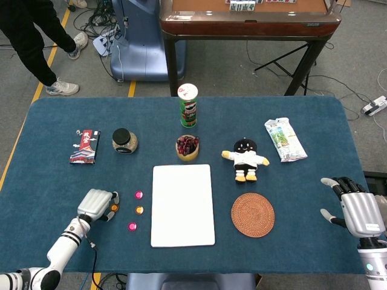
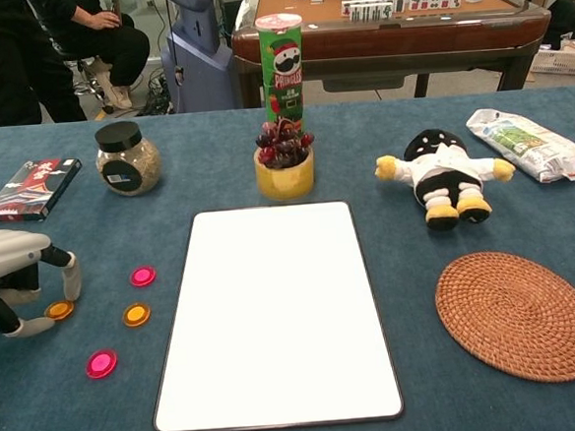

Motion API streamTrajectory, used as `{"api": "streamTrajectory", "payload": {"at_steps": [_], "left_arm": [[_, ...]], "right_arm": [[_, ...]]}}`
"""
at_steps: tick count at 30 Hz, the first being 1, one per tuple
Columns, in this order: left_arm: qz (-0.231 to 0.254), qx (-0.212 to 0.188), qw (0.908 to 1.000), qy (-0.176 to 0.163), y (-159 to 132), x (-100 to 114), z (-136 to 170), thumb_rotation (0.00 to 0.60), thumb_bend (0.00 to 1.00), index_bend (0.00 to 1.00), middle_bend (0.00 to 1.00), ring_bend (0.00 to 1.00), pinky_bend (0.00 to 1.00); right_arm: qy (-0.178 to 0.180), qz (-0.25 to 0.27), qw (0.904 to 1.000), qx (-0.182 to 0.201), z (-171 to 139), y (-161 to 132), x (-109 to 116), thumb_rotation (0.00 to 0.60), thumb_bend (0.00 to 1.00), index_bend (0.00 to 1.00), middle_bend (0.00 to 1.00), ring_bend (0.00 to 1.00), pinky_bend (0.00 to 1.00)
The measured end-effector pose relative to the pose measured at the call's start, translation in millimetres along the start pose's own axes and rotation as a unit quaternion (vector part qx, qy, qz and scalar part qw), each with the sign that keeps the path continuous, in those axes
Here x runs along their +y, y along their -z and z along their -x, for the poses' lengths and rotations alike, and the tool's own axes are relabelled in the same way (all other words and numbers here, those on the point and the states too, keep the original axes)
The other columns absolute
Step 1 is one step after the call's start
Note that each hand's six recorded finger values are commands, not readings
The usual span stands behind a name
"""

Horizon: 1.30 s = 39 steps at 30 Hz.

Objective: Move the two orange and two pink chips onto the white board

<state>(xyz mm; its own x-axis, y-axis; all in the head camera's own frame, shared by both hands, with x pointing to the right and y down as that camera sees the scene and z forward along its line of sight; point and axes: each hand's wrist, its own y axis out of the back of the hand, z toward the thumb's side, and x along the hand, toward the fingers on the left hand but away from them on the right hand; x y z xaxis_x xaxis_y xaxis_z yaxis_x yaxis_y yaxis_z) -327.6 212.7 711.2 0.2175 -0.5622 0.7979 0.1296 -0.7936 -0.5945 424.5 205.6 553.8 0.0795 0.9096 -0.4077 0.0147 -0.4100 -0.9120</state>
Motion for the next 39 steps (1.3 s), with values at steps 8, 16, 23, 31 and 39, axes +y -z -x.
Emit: {"api": "streamTrajectory", "payload": {"at_steps": [8, 16, 23, 31, 39], "left_arm": [[0.006, -0.024, 0.9994, -0.025, -17.0, 19.7, 8.0, 0.600, 0.36, 0.56, 1.00, 1.00, 1.00], [0.005, -0.081, 0.9951, -0.058, -62.7, 53.5, 13.9, 0.600, 0.36, 0.55, 1.00, 1.00, 1.00], [-0.026, -0.129, 0.9889, -0.070, -106.5, 63.1, 20.2, 0.600, 0.36, 0.55, 1.00, 1.00, 1.00], [-0.052, -0.167, 0.9825, -0.064, -137.5, 52.0, 32.1, 0.600, 0.36, 0.55, 1.00, 1.00, 1.00], [-0.078, -0.183, 0.9772, -0.074, -157.7, 45.1, 30.0, 0.600, 0.36, 0.54, 1.00, 1.00, 1.00]], "right_arm": [[0.003, 0.002, 1.0000, -0.001, -0.5, 0.9, 2.0, 0.600, 0.02, 0.28, 0.31, 0.23, 0.37], [0.010, 0.003, 0.9999, -0.002, -2.6, 1.7, 6.0, 0.600, 0.02, 0.28, 0.31, 0.23, 0.37], [0.020, 0.009, 0.9997, -0.008, -5.9, 5.7, 13.3, 0.600, 0.02, 0.28, 0.31, 0.23, 0.37], [0.037, 0.011, 0.9992, -0.013, -13.9, 8.0, 24.6, 0.600, 0.02, 0.28, 0.31, 0.23, 0.37], [0.041, 0.015, 0.9989, -0.016, -15.3, 10.1, 27.8, 0.600, 0.02, 0.28, 0.31, 0.23, 0.37]]}}
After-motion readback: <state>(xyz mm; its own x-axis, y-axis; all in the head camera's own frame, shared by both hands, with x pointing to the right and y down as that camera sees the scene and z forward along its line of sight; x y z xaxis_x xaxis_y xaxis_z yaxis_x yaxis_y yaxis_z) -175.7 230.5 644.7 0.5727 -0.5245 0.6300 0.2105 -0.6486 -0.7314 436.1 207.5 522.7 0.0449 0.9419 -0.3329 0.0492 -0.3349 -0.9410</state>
